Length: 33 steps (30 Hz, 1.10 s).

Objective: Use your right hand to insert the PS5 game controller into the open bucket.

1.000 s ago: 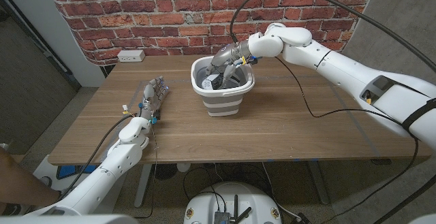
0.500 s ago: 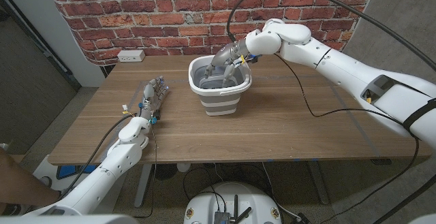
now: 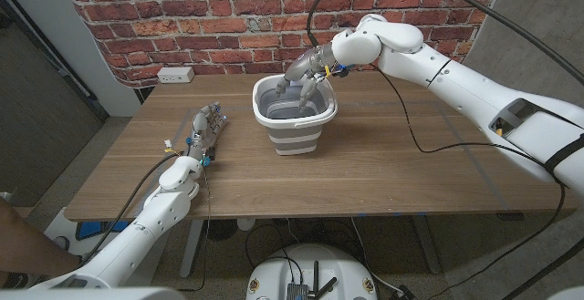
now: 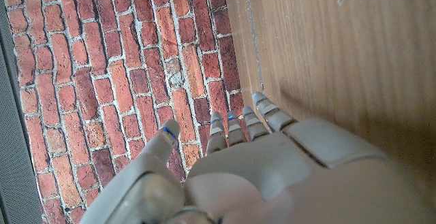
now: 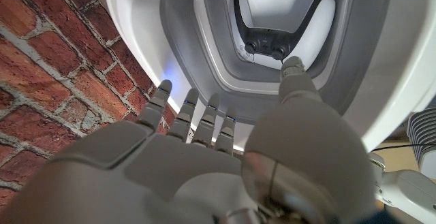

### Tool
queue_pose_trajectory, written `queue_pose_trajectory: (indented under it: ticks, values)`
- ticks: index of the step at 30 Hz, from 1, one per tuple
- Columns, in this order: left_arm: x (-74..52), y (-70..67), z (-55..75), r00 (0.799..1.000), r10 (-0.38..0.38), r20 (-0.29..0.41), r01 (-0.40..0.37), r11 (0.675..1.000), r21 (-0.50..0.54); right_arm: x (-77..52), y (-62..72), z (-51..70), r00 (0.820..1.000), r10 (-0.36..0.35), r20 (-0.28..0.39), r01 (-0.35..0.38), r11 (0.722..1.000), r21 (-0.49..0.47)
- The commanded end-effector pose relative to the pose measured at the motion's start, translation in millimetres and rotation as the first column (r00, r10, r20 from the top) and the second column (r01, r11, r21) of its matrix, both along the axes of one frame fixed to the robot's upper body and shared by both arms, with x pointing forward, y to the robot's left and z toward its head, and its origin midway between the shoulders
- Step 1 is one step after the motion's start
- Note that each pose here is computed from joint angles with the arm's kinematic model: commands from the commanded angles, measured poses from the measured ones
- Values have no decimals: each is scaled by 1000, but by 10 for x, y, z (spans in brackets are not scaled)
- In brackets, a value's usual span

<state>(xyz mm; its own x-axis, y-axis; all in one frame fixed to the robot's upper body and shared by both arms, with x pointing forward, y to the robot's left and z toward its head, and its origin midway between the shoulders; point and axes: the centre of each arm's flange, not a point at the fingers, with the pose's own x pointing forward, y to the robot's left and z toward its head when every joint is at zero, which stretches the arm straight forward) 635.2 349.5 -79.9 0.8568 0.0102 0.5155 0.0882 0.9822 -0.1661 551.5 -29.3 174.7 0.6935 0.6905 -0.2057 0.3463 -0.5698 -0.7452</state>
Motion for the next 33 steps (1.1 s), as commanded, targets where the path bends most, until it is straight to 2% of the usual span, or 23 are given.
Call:
queue_pose_trajectory:
  ticks: [1,16,23,28,33]
  values:
    - [8,12,21,1000,-2,5,2,1000,5,-136,-105,146,1000,2,-13,-1,998,61]
    - [62,98,132,1000,-3,18,3,1000,20,-248,-254,360,999,9,-33,-3,983,184]
    - [32,102,141,999,7,34,-7,1000,6,-258,-450,414,998,24,-60,-6,958,287]
    - [-8,92,172,999,7,47,-8,1000,18,-256,-578,409,997,16,-71,9,941,337]
    - [-63,74,164,998,11,55,-12,1000,15,-284,-762,405,997,12,-77,21,910,414]
